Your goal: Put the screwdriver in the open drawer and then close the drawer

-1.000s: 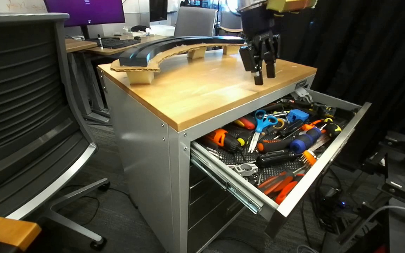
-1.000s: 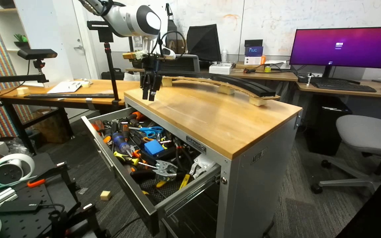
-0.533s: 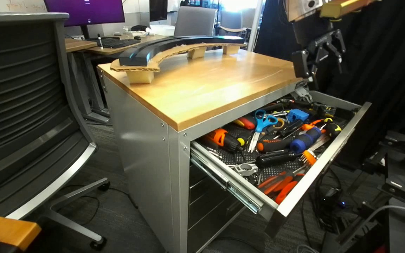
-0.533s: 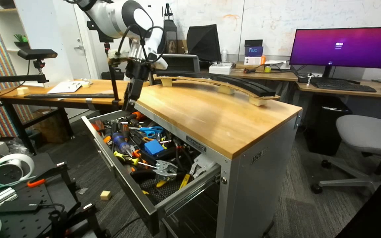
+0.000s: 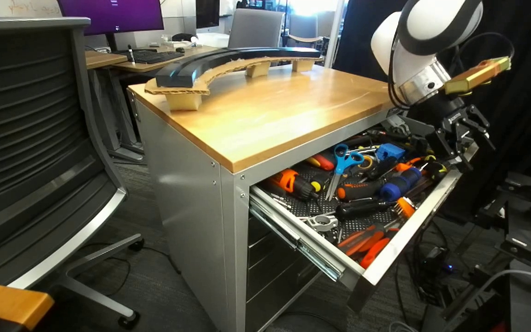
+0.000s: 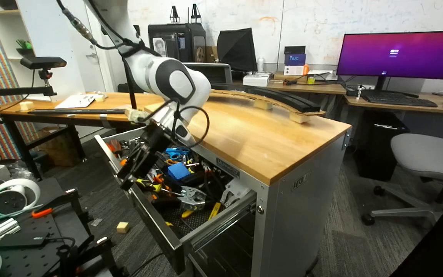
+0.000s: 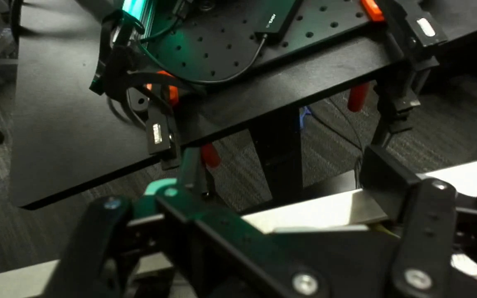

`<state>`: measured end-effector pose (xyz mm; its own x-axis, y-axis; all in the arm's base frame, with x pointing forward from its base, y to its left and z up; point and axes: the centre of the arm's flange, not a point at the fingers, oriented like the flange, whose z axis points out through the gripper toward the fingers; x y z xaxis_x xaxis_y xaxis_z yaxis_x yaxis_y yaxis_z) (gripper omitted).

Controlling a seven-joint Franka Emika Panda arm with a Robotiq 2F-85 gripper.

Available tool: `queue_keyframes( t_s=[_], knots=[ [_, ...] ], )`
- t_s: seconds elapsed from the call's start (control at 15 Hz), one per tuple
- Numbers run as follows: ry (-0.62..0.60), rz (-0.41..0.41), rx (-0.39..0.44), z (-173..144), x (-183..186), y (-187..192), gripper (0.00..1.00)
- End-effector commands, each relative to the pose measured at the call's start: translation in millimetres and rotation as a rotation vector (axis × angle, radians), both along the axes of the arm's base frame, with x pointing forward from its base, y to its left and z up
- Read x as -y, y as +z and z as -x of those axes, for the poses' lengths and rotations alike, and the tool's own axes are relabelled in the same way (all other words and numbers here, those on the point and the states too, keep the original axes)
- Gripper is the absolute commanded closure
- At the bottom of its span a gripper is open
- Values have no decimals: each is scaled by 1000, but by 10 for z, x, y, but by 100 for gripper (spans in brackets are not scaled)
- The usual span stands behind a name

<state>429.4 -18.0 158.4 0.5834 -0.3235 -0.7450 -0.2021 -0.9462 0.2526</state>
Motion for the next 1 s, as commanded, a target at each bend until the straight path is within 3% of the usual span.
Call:
queue_keyframes(
  t_s=[0.0,0.13,0.2,0.4,0.6,0.8,0.93],
  knots=[
    [66,-145,-124,-121,120,-292,31],
    [97,-208,-187,-158,127,-425,48],
    [101,-185,-173,-190,113,-500,55],
    [72,-128,-14,-368,26,-562,79],
    [78,-108,41,-547,-72,-556,99],
    [87,-79,111,-722,-132,-527,100],
    [104,-37,111,-755,-148,-535,100]
  ],
)
